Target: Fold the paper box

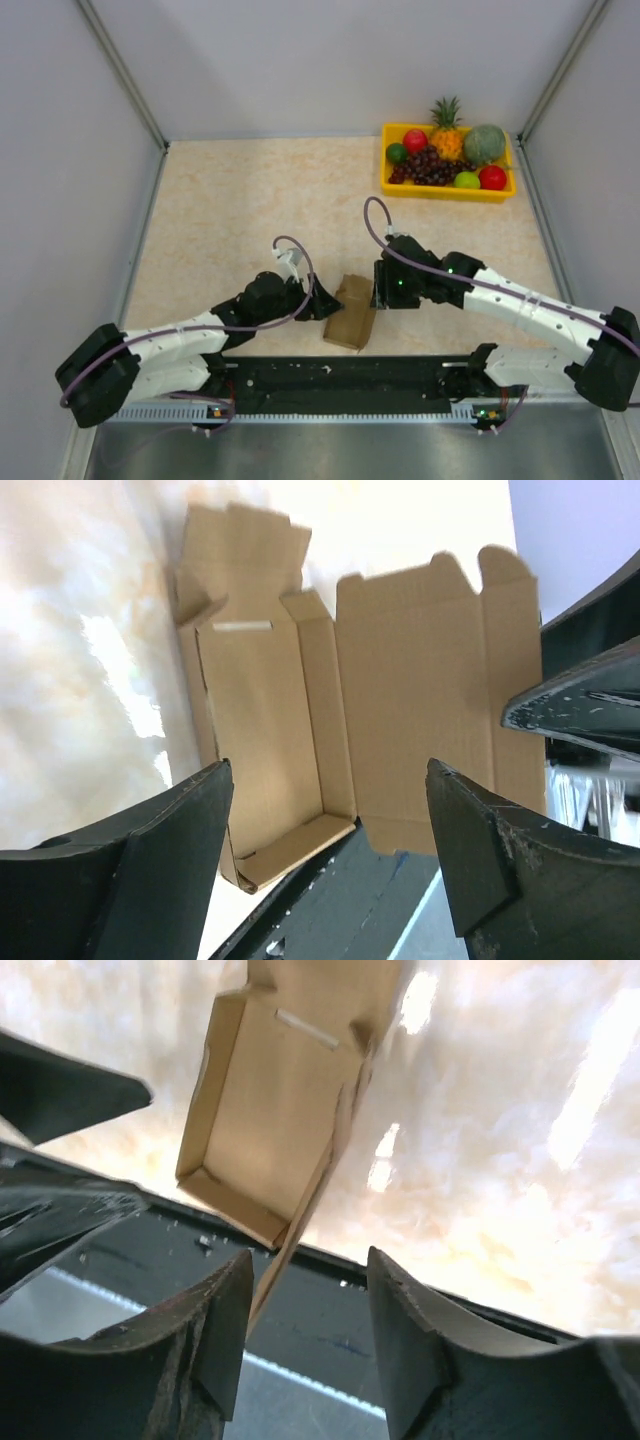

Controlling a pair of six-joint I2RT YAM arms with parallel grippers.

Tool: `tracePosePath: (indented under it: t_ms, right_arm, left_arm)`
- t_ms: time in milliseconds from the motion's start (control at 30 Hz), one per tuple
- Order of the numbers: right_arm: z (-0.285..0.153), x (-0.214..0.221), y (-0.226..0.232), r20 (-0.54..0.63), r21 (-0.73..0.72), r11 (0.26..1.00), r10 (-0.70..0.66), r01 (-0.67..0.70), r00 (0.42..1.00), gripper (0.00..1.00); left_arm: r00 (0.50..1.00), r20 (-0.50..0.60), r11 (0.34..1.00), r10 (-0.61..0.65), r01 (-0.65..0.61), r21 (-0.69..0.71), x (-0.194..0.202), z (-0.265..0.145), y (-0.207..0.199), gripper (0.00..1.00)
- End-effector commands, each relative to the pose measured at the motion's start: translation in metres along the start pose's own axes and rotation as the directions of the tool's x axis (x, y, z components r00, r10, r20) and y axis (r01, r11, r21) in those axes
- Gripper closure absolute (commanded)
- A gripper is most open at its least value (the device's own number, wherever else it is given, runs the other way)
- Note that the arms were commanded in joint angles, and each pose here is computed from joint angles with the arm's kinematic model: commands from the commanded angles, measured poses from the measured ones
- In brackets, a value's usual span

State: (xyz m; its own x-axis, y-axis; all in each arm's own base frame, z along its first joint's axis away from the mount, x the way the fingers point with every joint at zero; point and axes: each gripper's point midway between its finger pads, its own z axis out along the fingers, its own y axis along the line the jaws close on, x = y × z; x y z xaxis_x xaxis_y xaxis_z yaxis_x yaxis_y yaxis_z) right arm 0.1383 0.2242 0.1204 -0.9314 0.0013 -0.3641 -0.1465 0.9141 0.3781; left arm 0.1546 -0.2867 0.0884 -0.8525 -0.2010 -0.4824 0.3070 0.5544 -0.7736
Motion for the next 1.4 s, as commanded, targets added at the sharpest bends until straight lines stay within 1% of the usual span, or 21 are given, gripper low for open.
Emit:
tracePosePath:
  t_ms: [0, 67, 133, 200, 300, 367, 400, 533, 600, 700, 733, 800, 833, 867, 900, 933, 1000, 1033, 1100, 1233, 1367]
  right_arm:
    - [-0.005, -0.031, -0.005, 0.097, 0.123, 0.990, -0.086, 0.073, 0.992, 0.52]
    - [0.003, -0.040, -0.004, 0.097, 0.156, 0.981, -0.130, 0.114, 0.987, 0.57]
    - [0.004, -0.047, 0.002, 0.101, 0.156, 0.977, -0.160, 0.143, 0.982, 0.68]
    - [0.010, -0.049, 0.006, 0.091, 0.154, 0.976, -0.171, 0.156, 0.981, 0.70]
    - [0.014, -0.048, 0.012, 0.060, 0.140, 0.974, -0.190, 0.180, 0.980, 0.74]
    - [0.015, -0.049, 0.015, 0.053, 0.132, 0.970, -0.214, 0.205, 0.975, 0.83]
    - [0.016, -0.050, 0.015, 0.051, 0.136, 0.967, -0.225, 0.216, 0.973, 0.91]
    - [0.014, -0.073, 0.018, 0.076, 0.164, 0.931, -0.340, 0.325, 0.937, 1.00]
    - [0.020, -0.080, 0.018, 0.048, 0.177, 0.902, -0.409, 0.395, 0.911, 1.00]
    - [0.016, -0.108, 0.023, 0.060, 0.228, 0.816, -0.557, 0.531, 0.829, 1.00]
    - [0.022, -0.120, 0.025, 0.058, 0.244, 0.754, -0.639, 0.610, 0.767, 1.00]
    - [0.028, -0.136, 0.022, 0.037, 0.287, 0.694, -0.697, 0.660, 0.716, 1.00]
    - [0.032, -0.147, 0.025, 0.021, 0.284, 0.636, -0.752, 0.718, 0.658, 1.00]
    - [0.035, -0.162, 0.027, 0.055, 0.292, 0.627, -0.765, 0.722, 0.642, 1.00]
    - [0.040, -0.163, 0.034, 0.070, 0.238, 0.611, -0.786, 0.755, 0.614, 1.00]
    - [0.045, -0.166, 0.033, 0.061, 0.227, 0.547, -0.834, 0.806, 0.548, 1.00]
    - [0.055, -0.171, 0.039, 0.083, 0.194, 0.490, -0.872, 0.850, 0.483, 1.00]
    - [0.057, -0.171, 0.042, 0.086, 0.179, 0.432, -0.902, 0.884, 0.424, 1.00]
    - [0.059, -0.174, 0.051, 0.123, 0.162, 0.381, -0.923, 0.910, 0.364, 1.00]
    - [0.065, -0.171, 0.052, 0.138, 0.118, 0.358, -0.930, 0.926, 0.342, 1.00]
    - [0.063, -0.167, 0.057, 0.164, 0.087, 0.371, -0.921, 0.924, 0.354, 1.00]
  left_arm:
    - [0.992, 0.118, 0.989, 0.036, -0.019, -0.144, -0.024, -0.014, 0.018, 0.18]
    - [0.982, 0.171, 0.985, 0.075, -0.046, -0.168, -0.038, -0.020, 0.016, 0.18]
    - [0.979, 0.176, 0.973, 0.107, -0.067, -0.219, -0.049, -0.028, 0.020, 0.17]
    - [0.972, 0.203, 0.969, 0.119, -0.070, -0.235, -0.065, -0.037, 0.021, 0.15]
    - [0.977, 0.176, 0.967, 0.120, -0.075, -0.245, -0.079, -0.045, 0.025, 0.14]
    - [0.985, 0.132, 0.970, 0.109, -0.076, -0.231, -0.083, -0.043, 0.025, 0.14]
    - [0.985, 0.141, 0.970, 0.100, -0.065, -0.233, -0.092, -0.044, 0.028, 0.14]
    - [0.977, 0.156, 0.971, 0.147, -0.112, -0.214, -0.119, -0.038, 0.025, 0.15]
    - [0.979, 0.149, 0.972, 0.137, -0.104, -0.209, -0.126, -0.033, 0.029, 0.17]
    - [0.971, 0.153, 0.970, 0.184, -0.154, -0.186, -0.135, -0.025, 0.029, 0.17]
    - [0.969, 0.135, 0.965, 0.207, -0.179, -0.189, -0.136, -0.023, 0.032, 0.17]
    - [0.979, 0.068, 0.963, 0.193, -0.175, -0.206, -0.133, -0.016, 0.043, 0.16]
    - [0.978, 0.052, 0.961, 0.202, -0.188, -0.200, -0.132, -0.013, 0.045, 0.16]
    - [0.981, 0.033, 0.963, 0.194, -0.184, -0.197, -0.129, -0.009, 0.049, 0.16]
    - [0.981, 0.041, 0.963, 0.192, -0.180, -0.198, -0.132, -0.008, 0.052, 0.16]
    - [0.980, 0.044, 0.964, 0.193, -0.181, -0.195, -0.133, -0.007, 0.054, 0.16]
    - [0.978, 0.045, 0.963, 0.203, -0.191, -0.191, -0.134, -0.003, 0.059, 0.16]
    - [0.979, 0.042, 0.963, 0.200, -0.189, -0.192, -0.135, -0.001, 0.061, 0.16]
    - [0.986, -0.016, 0.975, 0.164, -0.165, -0.146, -0.128, 0.005, 0.063, 0.20]
    - [0.988, -0.029, 0.985, 0.154, -0.156, -0.075, -0.121, 0.014, 0.062, 0.23]
    - [0.986, -0.086, 0.989, 0.140, -0.144, -0.036, -0.111, 0.023, 0.065, 0.30]
